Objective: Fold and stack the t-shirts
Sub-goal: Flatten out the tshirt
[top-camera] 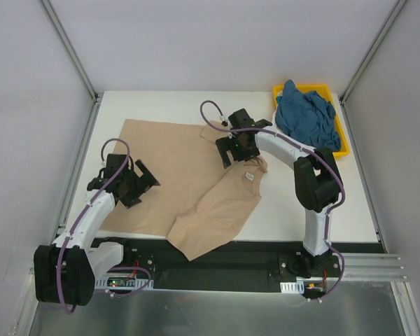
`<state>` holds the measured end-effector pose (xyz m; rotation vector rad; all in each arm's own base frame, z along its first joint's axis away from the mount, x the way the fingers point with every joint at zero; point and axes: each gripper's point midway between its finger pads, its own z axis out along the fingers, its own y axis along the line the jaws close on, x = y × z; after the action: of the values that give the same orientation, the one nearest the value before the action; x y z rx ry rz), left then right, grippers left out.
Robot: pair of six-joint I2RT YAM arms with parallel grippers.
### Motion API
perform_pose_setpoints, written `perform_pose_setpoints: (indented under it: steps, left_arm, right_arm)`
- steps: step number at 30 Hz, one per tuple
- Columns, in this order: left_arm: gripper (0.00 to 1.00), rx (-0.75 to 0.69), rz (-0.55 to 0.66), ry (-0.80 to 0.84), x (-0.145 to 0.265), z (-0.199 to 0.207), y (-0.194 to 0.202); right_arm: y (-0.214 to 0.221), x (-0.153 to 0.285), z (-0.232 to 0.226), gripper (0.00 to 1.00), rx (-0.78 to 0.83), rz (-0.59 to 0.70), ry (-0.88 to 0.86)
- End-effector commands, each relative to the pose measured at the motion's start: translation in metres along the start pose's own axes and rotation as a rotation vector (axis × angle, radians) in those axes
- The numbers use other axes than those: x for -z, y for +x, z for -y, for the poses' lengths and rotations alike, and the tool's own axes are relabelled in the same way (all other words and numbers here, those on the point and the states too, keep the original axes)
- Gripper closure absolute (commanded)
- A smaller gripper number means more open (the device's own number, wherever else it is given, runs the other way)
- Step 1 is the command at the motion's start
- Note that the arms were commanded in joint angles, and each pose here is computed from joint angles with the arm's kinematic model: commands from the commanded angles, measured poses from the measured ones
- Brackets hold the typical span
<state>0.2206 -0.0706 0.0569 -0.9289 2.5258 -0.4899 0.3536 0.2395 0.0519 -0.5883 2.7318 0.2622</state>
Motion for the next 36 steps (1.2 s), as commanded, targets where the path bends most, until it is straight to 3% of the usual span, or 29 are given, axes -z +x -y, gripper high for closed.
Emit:
perform_pose_setpoints:
  steps: [1, 4, 7, 15, 24, 36]
  left_arm:
    - [0.01, -0.085, 0.173, 0.010, 0.033, 0.028, -0.052]
    - [0.01, -0.092, 0.197, 0.006, 0.036, 0.045, -0.073]
    - [0.01, -0.091, 0.129, 0.000, 0.018, 0.054, -0.076]
    - [0.01, -0.090, 0.027, 0.082, -0.011, 0.076, -0.070]
    - [0.01, -0.080, -0.041, 0.000, -0.038, 0.053, -0.056]
    - [0.01, -0.054, -0.120, -0.183, -0.057, -0.007, -0.022]
  right_arm:
    - [-0.044, 0.037, 0.006, 0.02, 0.171, 0.130, 0.061]
    - [-0.064, 0.031, 0.004, 0.03, 0.211, 0.140, 0.060]
    - [-0.070, 0.017, 0.004, 0.10, 0.268, 0.103, 0.062]
    - [-0.105, -0.014, 0.003, 0.38, 0.336, 0.118, 0.064]
    - [-0.115, -0.048, 0.020, 0.48, 0.325, 0.102, 0.148]
    - [-0.121, -0.052, 0.045, 0.51, 0.318, 0.112, 0.241]
